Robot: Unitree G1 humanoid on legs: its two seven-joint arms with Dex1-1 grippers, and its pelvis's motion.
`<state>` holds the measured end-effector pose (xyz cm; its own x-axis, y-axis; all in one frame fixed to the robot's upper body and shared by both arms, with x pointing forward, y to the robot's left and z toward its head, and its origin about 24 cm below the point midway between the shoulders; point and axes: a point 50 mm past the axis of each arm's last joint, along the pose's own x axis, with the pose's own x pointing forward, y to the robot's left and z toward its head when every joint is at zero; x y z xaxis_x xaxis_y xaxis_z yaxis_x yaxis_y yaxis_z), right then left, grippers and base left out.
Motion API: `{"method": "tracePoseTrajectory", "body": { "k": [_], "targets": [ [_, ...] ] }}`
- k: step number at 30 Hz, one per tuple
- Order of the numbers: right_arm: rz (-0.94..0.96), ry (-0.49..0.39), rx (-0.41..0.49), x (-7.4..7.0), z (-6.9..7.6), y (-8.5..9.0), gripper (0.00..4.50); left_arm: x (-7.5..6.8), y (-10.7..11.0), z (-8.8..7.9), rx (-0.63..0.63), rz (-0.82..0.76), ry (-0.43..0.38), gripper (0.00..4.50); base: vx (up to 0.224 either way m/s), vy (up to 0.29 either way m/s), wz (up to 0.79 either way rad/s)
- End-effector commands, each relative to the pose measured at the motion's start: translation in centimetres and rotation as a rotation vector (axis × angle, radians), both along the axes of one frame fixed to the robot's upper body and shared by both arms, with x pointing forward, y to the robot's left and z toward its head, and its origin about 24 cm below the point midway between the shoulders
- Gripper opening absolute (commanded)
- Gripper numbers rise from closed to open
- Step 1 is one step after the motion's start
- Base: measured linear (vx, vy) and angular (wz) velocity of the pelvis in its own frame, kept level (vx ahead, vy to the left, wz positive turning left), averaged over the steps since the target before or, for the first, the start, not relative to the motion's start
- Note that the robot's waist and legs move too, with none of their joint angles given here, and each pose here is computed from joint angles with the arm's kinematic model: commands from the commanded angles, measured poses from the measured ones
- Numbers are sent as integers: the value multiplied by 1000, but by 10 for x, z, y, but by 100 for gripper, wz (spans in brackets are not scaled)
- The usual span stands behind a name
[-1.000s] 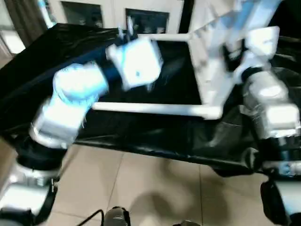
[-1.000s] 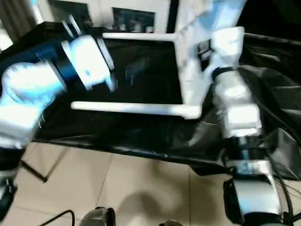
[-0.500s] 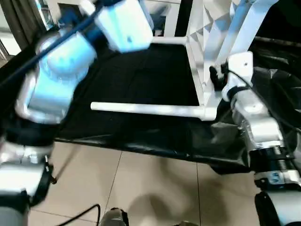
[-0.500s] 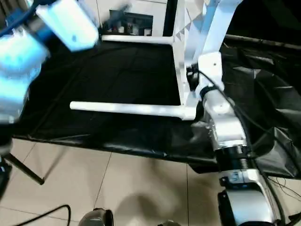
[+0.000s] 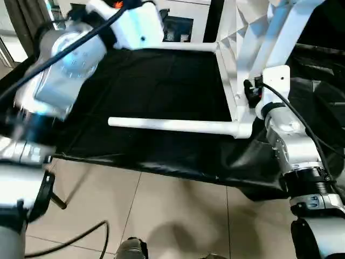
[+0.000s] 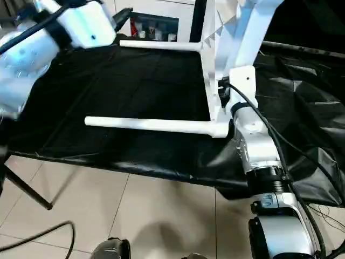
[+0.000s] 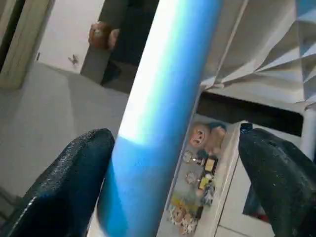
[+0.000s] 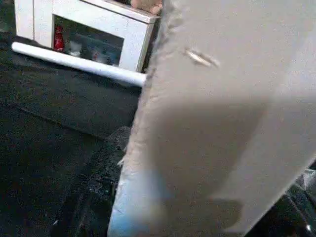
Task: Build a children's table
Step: Flip table
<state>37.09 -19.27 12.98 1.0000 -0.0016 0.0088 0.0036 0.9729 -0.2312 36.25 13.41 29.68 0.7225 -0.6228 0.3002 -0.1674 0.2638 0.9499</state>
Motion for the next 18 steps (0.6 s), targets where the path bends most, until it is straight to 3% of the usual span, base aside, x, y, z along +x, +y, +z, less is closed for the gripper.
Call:
{"method": "tracePoseTrajectory", "body": {
  "k": [1, 4, 6, 18],
  "targets": [
    [6, -14, -38, 1, 3, -2, 208, 3, -3, 6, 7, 10, -31, 450, 0, 0, 0],
    [8, -20, -41, 1, 5, -2, 206, 5, -4, 16, -62, 2, -60, 450, 0, 0, 0],
    [7, -23, -43, 1, 5, -2, 206, 4, -6, 19, -91, -26, -64, 423, 0, 0, 0],
    [15, -62, -77, 3, 17, -7, 204, 5, -10, 14, -205, -125, 8, 324, 0, 0, 0]
  ]
}}
